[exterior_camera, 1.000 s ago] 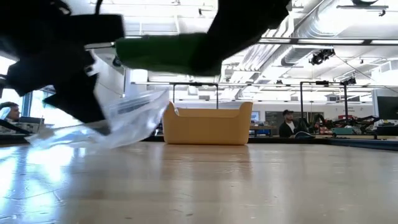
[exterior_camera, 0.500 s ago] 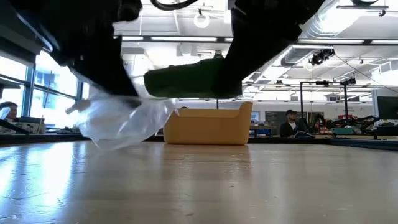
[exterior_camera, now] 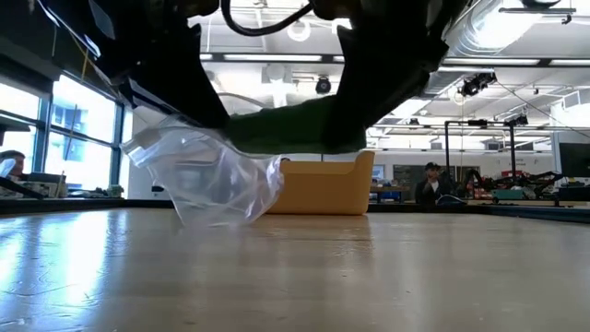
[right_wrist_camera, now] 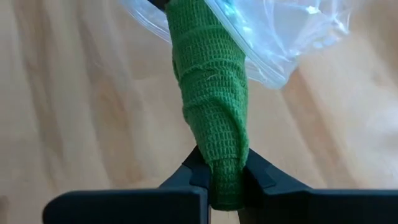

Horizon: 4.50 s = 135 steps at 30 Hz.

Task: Roll bandage
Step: Put the rolled green bandage into the transparent zip bag

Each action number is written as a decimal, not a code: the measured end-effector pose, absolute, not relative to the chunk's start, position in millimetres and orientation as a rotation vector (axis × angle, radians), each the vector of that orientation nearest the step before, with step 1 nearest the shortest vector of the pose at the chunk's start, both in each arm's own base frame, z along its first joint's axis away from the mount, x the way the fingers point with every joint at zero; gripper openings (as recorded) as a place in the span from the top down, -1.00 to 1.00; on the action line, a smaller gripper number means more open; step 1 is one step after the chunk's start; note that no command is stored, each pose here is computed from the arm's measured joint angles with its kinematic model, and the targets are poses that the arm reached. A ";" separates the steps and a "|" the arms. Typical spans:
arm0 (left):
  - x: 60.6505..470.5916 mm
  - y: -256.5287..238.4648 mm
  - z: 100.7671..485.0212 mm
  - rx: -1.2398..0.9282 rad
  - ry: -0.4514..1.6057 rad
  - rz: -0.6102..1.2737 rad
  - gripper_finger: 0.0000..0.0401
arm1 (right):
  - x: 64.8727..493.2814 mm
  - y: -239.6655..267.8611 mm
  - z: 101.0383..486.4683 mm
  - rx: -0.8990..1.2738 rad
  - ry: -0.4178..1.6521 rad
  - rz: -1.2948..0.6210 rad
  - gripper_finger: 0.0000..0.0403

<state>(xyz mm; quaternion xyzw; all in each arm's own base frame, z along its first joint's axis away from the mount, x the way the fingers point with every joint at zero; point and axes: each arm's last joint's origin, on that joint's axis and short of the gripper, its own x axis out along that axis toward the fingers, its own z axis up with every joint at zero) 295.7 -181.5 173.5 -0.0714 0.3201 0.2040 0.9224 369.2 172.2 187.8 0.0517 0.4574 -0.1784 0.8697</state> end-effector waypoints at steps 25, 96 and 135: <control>312.2 -171.0 180.6 -0.215 0.605 0.394 1.00 | 367.7 174.0 205.7 0.301 0.918 -0.347 0.87; 290.1 -155.9 224.9 -0.485 0.557 0.208 1.00 | 339.7 254.7 212.1 -0.163 0.768 0.076 0.80; 291.8 -180.7 229.6 -0.454 0.578 -0.142 1.00 | 382.1 209.7 224.8 -0.192 0.621 0.001 1.00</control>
